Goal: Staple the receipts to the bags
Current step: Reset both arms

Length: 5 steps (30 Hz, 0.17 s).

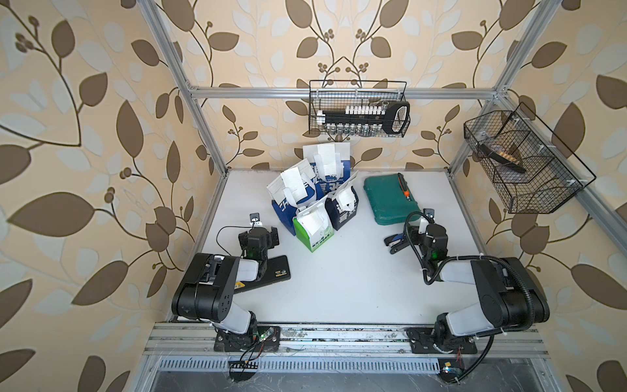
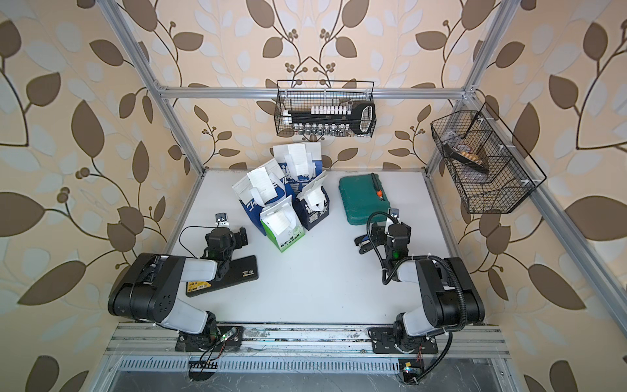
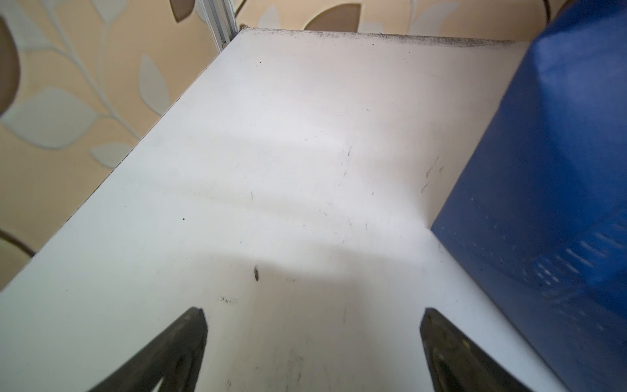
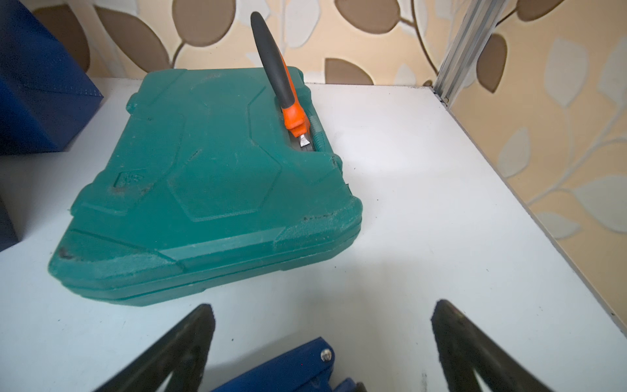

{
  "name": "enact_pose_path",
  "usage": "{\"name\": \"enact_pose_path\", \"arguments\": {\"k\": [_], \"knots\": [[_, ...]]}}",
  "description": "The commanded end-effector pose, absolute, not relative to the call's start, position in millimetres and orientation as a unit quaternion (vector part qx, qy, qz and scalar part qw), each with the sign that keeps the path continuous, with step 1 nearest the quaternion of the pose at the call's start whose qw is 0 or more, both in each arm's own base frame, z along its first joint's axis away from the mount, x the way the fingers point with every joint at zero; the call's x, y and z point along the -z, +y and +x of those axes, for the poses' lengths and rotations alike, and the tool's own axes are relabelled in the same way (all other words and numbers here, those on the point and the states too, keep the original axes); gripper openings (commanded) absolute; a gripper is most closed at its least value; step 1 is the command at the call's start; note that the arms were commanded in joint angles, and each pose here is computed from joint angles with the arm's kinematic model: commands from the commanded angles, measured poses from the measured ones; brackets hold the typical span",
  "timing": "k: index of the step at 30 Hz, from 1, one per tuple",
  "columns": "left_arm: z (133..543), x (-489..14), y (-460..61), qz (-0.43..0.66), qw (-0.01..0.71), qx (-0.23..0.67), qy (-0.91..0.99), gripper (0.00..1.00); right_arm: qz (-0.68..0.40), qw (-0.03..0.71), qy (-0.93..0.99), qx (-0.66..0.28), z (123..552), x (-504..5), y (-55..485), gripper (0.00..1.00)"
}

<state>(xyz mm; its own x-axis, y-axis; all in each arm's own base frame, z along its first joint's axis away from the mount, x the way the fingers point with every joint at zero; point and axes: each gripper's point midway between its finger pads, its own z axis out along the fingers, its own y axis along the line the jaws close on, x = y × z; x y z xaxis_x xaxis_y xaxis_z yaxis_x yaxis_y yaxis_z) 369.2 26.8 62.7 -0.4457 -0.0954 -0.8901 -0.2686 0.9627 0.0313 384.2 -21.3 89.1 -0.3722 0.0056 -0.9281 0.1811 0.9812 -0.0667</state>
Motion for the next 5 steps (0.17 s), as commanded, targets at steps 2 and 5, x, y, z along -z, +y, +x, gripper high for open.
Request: {"name": "enact_pose_path", "arguments": {"k": [2,5], "knots": [[380.0,-78.4,25.1,-0.109,0.537,-0.075,0.833,0.99,0.057,0.564,0.821,0.072,386.6,-91.4,-18.9,1.0],[377.7,-80.0,25.2,-0.108,0.541,-0.078,0.83,0.99,0.057,0.563,0.821,0.072,386.2,-91.2,-18.9,1.0]]}}
